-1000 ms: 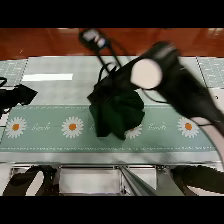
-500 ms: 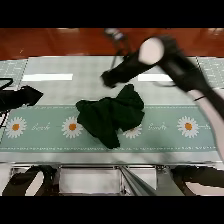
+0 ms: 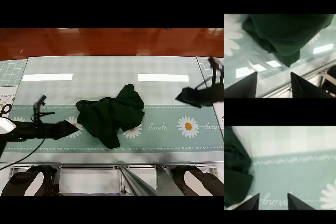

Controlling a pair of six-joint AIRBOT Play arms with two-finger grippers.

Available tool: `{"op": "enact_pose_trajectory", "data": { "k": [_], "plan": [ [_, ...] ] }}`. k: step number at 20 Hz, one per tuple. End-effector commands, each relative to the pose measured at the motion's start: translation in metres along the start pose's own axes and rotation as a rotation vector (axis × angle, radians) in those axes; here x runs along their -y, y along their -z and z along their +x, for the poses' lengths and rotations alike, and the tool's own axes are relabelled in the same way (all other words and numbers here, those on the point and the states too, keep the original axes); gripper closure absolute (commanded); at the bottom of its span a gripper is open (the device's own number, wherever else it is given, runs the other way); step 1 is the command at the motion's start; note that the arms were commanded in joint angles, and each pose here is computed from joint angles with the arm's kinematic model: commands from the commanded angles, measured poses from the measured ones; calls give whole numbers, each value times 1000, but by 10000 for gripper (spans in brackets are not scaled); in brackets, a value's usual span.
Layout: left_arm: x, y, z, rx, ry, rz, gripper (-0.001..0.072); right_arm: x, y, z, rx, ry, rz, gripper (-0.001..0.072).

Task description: Fold the shirts.

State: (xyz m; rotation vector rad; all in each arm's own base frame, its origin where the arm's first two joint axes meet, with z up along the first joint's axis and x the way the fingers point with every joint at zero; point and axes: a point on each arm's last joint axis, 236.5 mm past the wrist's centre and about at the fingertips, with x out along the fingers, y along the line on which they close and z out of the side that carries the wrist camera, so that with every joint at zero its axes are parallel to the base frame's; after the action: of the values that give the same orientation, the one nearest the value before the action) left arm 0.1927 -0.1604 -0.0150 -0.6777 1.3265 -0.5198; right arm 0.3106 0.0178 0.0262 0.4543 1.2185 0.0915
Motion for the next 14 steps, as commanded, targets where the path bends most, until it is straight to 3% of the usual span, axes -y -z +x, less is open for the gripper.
{"op": "enact_pose_trajectory", "data": {
  "k": [1, 12, 13, 14],
  "plan": [
    [20, 8, 35, 46, 130, 32, 198, 17, 46, 32, -17, -139, 169, 306],
    [39, -74, 116, 109, 0, 125, 200, 20, 60, 42, -42, -141, 177, 306],
    [41, -78, 118, 97, 4, 129, 229, 19, 59, 42, -40, -144, 177, 306],
    [41, -82, 118, 77, 5, 137, 489, 17, 59, 45, -45, -147, 174, 306]
  ]
}}
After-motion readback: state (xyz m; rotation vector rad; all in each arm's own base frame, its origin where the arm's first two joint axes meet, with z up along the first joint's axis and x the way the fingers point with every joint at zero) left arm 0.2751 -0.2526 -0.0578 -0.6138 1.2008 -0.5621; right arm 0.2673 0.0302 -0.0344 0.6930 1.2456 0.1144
